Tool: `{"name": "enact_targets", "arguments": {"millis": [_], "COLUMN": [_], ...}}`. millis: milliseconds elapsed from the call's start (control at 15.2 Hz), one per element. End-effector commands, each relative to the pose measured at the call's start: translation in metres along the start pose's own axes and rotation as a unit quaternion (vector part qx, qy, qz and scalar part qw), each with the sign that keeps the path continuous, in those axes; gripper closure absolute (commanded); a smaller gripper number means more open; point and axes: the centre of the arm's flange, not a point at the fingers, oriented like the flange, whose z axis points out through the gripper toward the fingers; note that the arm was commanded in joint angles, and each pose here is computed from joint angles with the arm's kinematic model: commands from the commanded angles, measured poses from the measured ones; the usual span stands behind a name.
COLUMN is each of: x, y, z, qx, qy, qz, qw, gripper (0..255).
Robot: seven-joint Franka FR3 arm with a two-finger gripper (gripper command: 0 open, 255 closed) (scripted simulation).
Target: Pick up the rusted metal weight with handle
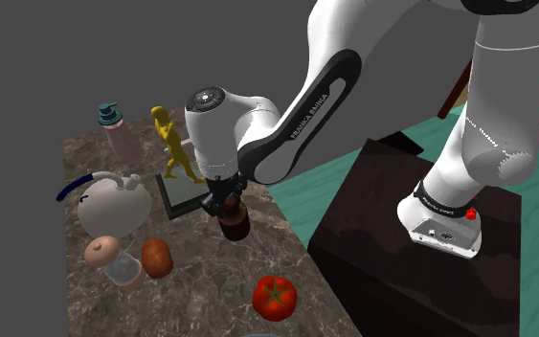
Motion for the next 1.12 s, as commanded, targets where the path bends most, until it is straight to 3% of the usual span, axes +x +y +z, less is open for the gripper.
{"name": "enact_targets", "arguments": {"millis": [0,1056], "x": [0.000,0.000], "y": [0.001,0.000], "z": [-0.005,-0.079], "qx": [-0.001,-0.001], "qy": [-0.001,-0.001], "qz": [0.000,0.000], "qw": [1.0000,1.0000], "gripper": [255,255]}}
